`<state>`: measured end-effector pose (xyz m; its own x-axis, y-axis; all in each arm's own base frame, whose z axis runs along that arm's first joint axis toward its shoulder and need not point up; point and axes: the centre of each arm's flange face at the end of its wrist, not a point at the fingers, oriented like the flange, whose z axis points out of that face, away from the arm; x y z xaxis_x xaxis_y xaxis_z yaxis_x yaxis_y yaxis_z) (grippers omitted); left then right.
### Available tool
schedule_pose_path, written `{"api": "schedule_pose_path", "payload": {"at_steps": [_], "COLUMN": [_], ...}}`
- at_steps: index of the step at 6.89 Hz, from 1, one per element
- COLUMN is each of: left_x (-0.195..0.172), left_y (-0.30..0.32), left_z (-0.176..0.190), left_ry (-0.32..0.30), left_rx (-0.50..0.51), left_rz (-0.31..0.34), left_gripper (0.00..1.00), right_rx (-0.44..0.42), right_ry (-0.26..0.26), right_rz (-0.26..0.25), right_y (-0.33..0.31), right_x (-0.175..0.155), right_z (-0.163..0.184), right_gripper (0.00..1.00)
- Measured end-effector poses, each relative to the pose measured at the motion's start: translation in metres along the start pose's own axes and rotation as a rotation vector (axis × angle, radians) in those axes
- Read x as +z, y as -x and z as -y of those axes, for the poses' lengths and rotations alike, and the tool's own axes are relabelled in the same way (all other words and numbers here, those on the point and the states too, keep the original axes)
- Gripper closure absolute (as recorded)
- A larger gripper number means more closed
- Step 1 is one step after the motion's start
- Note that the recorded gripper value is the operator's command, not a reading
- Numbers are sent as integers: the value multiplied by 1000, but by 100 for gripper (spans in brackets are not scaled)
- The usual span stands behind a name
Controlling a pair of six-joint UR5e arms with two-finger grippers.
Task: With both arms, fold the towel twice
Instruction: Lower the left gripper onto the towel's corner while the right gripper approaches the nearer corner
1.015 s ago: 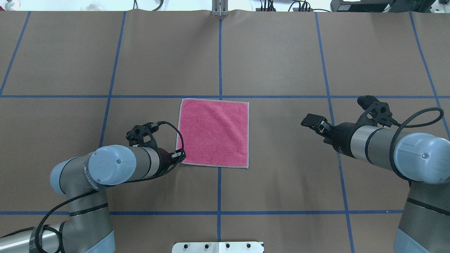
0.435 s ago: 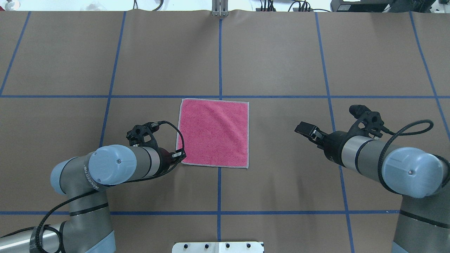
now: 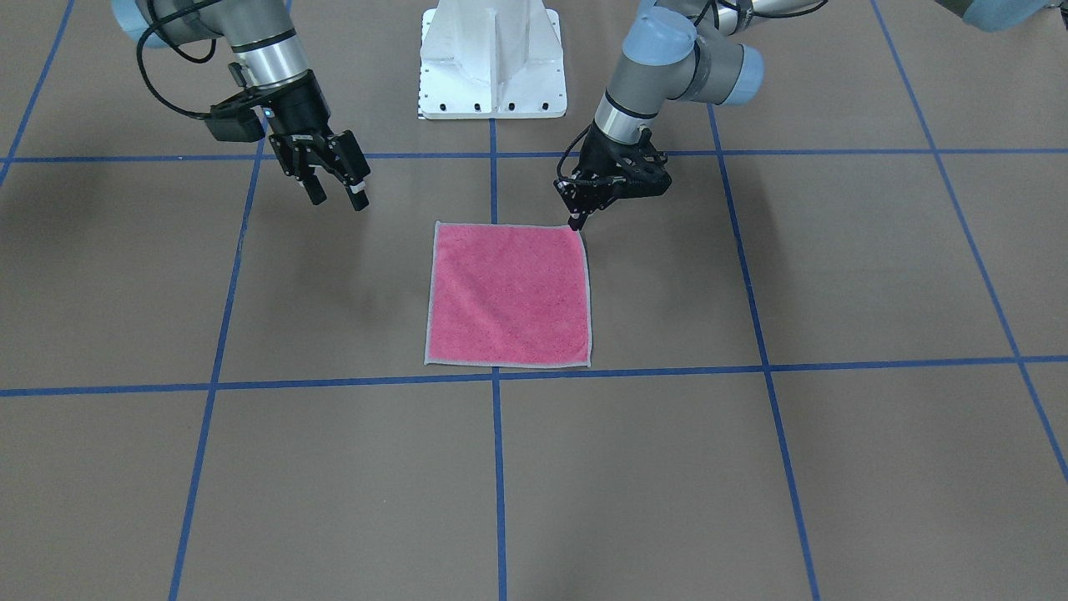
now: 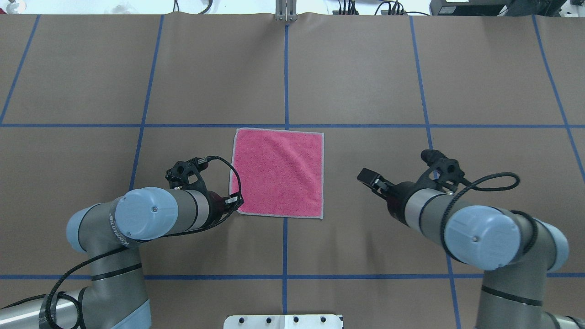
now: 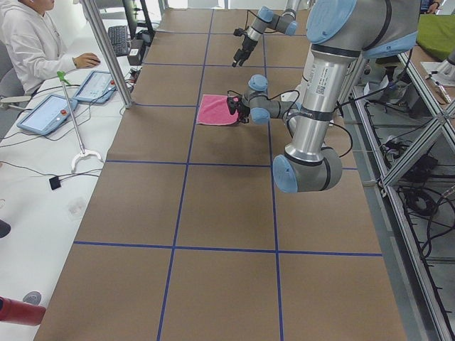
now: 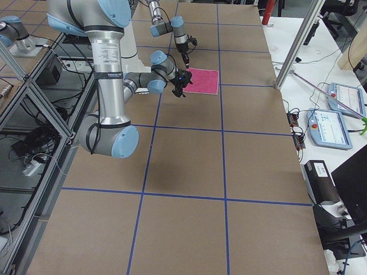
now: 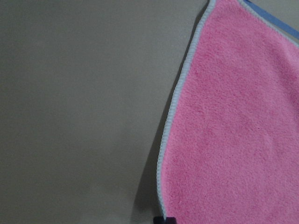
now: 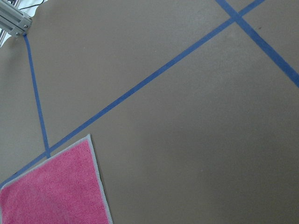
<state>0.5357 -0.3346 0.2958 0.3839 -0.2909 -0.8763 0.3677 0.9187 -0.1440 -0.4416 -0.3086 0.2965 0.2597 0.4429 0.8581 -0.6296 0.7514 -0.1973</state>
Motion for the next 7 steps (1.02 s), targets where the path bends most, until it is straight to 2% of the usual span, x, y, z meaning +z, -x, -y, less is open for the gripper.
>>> {"api": "schedule_pose_path", "payload": {"at_steps": [1,2,3,5,7], "left_x": [-1,-2,-2,-4,-4], "left_y": [-1,-1,-1,-2,-3], "left_z": [1,1,2,3,5], "left_ry": [-2,-4,-5,-8,-10], "left_rx": [0,0,0,-1,-2], "left_rz": [-2,-3,-5,-8,-8], "left_gripper": [100,100,100,100,100], "right_rx": [13,24,48,116,130], "right_ry": [-8,-13,-16,-19,-27], "right_rz": [-19,-31,-40,-45,-66], "right_y": [24,35,44,55,53], "right_x": [6,14,26,42,57], "right_z": [-26,-46,-61,-75,-81], "right_gripper": [6,16,18,18,25]}}
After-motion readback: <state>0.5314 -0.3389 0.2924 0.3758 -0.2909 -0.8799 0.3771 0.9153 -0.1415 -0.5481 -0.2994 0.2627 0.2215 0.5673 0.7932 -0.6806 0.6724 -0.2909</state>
